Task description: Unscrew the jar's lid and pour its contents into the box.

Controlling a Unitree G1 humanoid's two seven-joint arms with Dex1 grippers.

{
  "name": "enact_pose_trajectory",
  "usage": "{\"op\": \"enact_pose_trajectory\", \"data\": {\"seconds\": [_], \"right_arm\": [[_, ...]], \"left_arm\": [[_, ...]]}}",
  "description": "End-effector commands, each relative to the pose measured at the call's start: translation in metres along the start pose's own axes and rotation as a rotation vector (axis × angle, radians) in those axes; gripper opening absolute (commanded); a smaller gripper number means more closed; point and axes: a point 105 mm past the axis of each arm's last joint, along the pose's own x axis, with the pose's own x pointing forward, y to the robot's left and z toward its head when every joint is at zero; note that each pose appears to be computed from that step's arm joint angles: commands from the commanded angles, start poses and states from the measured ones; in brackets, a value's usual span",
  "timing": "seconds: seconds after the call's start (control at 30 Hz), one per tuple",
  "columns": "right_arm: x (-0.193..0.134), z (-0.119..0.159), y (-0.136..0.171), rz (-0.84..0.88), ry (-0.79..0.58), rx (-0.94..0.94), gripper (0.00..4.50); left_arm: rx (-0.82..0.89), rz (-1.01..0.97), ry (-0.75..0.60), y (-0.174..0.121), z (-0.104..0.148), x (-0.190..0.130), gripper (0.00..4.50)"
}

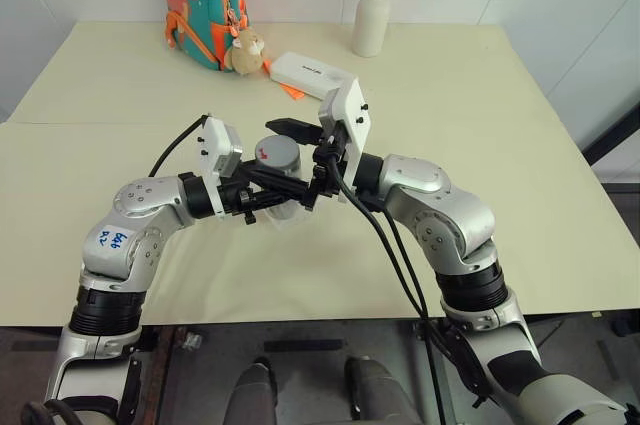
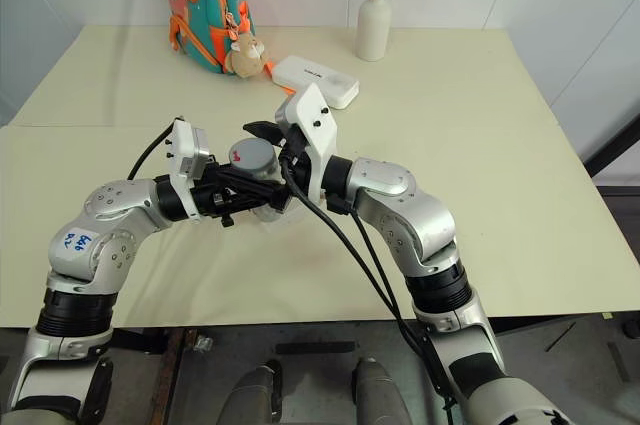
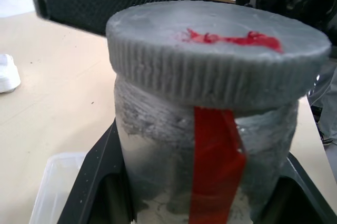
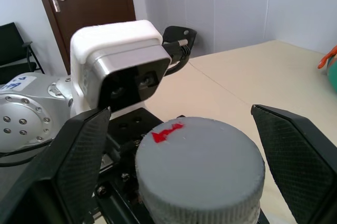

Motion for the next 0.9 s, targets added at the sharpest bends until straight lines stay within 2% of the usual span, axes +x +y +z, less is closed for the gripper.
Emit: {"op": "enact_pose_trajectory", "data": {"seconds": [0.03,0.13,0.27,0.53,0.8,0.9], "right_arm": [[-0.002,0.013,0.005,0.018,-0.038,-0.035,4.50],[-0.002,0.012,0.005,0.018,-0.038,-0.039,3.89],[-0.003,0.009,0.005,0.026,-0.022,-0.047,2.58],[-0.015,0.012,-0.006,0.041,-0.003,-0.082,2.56],[-0.047,0.027,0.005,0.394,0.074,-0.082,2.56],[-0.049,0.035,0.002,0.440,0.084,-0.103,2.56]], "left_arm": [[0.038,-0.011,-0.028,-0.003,0.007,0.000,1.97],[0.040,-0.012,-0.030,-0.003,0.008,0.001,1.97],[0.040,-0.011,-0.037,-0.003,0.009,0.001,1.97],[0.060,-0.097,-0.046,-0.009,0.016,-0.003,1.97],[0.086,-0.401,-0.107,-0.023,0.035,-0.014,1.97],[0.099,-0.451,-0.120,-0.023,0.039,-0.013,1.97]]}}
